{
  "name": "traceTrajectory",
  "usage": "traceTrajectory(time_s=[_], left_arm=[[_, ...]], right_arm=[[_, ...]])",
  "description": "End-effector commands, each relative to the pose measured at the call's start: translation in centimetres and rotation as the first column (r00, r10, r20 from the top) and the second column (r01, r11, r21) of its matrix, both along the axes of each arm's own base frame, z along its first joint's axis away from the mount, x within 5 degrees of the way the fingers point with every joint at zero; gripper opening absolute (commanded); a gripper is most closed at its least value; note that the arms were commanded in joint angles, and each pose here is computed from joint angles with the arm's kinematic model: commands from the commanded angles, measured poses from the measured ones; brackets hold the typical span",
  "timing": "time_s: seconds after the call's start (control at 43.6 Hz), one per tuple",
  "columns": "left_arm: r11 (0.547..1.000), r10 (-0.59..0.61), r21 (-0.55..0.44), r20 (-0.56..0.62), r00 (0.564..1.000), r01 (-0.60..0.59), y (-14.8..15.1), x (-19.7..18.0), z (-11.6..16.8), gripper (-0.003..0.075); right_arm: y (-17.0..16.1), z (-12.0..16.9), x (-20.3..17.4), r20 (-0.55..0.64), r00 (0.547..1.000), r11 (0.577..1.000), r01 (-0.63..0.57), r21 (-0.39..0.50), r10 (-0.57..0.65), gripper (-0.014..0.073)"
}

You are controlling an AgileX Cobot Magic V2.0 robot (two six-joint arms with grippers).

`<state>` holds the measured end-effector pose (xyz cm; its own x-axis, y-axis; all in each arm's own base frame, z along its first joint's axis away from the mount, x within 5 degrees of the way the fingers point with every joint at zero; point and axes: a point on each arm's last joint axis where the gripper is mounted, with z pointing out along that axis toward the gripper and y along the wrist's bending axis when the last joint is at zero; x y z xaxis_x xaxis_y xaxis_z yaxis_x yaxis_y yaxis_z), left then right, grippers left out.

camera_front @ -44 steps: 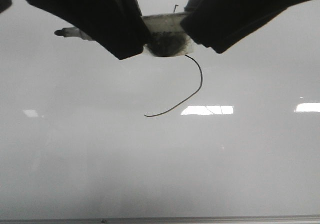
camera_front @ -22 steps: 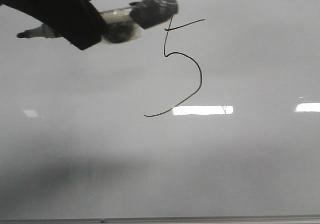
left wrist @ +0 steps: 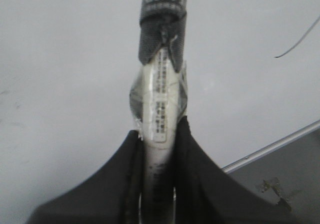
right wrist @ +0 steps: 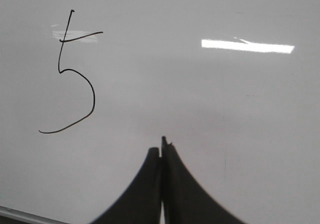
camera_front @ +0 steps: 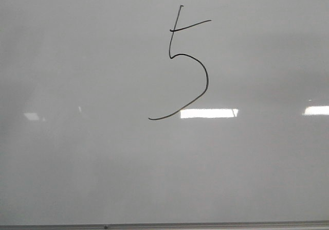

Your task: Write number 5 on whiteboard

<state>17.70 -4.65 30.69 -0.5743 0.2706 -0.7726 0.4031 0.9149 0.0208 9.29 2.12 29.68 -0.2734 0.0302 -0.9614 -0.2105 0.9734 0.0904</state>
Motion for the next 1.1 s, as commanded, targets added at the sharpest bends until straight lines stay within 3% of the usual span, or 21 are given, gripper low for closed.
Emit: traceTrajectory(time_s=[0.0, 0.161, 0.367, 0.504, 0.848, 1.078], left_arm=[[0.993, 0.11, -0.059, 0.091, 0.99, -0.105, 1.4, -0.4, 0.6, -0.002], [0.972, 0.218, -0.121, 0.125, 0.968, -0.203, 2.6, -1.1, -0.2, -0.002], [0.896, 0.42, -0.242, 0.193, 0.887, -0.372, 4.6, -0.4, -1.3, -0.002], [0.882, 0.45, -0.231, 0.149, 0.88, -0.411, 5.1, 1.2, -2.3, -0.002], [0.804, 0.58, -0.236, 0.109, 0.808, -0.545, 6.6, 5.4, -5.7, -0.002], [0.795, 0.597, -0.209, 0.096, 0.797, -0.57, 6.9, 6.4, -6.9, -0.002]], right_arm=[[-0.4, 1.6, -0.1, 0.112, 0.993, 0.999, 0.042, 0.023, -0.044, -0.0069], [-0.4, 1.6, -0.1, 0.112, 0.993, 0.999, 0.042, 0.023, -0.044, -0.0069], [-0.4, 1.6, -0.1, 0.112, 0.993, 0.999, 0.042, 0.023, -0.044, -0.0069], [-0.4, 1.6, -0.1, 0.112, 0.993, 0.999, 0.042, 0.023, -0.044, -0.0069], [-0.4, 1.6, -0.1, 0.112, 0.993, 0.999, 0.042, 0.023, -0.044, -0.0069], [-0.4, 1.6, -0.1, 0.112, 0.993, 0.999, 0.042, 0.023, -0.044, -0.0069]])
